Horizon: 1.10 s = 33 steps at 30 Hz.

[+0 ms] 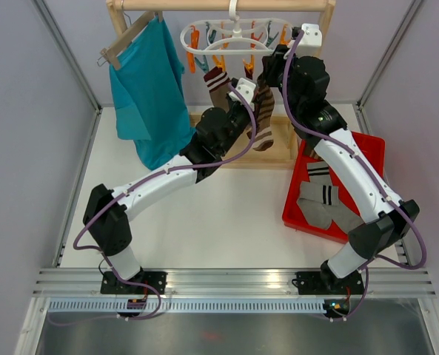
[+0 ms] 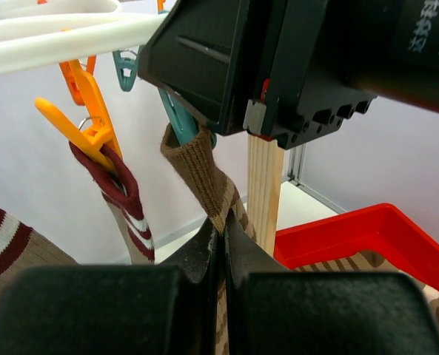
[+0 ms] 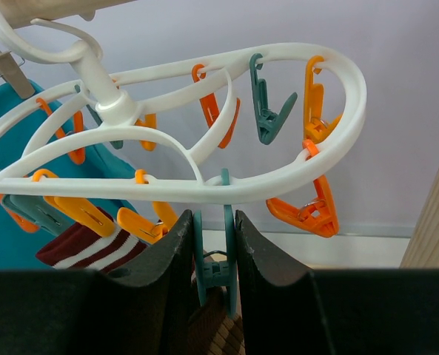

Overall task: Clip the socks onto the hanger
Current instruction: Clamp the sock onto the hanger.

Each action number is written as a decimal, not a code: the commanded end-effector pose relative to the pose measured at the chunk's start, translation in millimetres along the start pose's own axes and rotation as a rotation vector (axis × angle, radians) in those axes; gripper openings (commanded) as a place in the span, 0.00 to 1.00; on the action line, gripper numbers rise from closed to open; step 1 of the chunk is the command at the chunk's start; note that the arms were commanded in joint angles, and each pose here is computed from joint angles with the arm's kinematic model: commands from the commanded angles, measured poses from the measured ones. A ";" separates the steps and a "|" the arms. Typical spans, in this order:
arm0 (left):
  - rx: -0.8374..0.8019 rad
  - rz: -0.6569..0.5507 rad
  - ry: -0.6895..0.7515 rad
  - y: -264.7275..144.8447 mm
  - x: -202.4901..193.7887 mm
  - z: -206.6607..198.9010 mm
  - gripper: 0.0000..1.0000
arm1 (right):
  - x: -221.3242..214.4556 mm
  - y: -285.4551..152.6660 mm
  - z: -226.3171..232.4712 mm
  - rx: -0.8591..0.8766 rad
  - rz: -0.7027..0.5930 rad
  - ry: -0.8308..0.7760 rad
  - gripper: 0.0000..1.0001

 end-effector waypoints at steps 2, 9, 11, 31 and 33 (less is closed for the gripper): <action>0.006 -0.076 -0.011 9.5 19.9 1.2 0.02 | -2.0 -3.5 -7.0 -0.048 0.009 -0.012 0.00; 0.003 -0.052 -0.003 12.0 11.9 0.4 0.02 | 1.2 -4.8 -7.3 -0.050 0.005 -0.010 0.00; 0.007 -0.045 0.001 12.2 9.0 0.9 0.02 | 2.5 -5.3 -7.4 -0.052 0.002 -0.009 0.00; 0.033 -0.051 0.004 15.4 8.0 3.2 0.02 | -2.3 -6.9 -6.8 -0.042 0.018 -0.014 0.00; 0.033 -0.051 0.004 16.4 7.4 2.9 0.02 | -1.6 -7.0 -6.8 -0.043 0.016 -0.012 0.00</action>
Point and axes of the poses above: each gripper's point midway between its finger pads, its own y axis out along the fingers, its own z axis along the line the jaws close on, x = y × z, the point moved 7 cm from there along -y, back along the fingers, and after that the axes turned 4 degrees about -y, right-handed, at the moved point
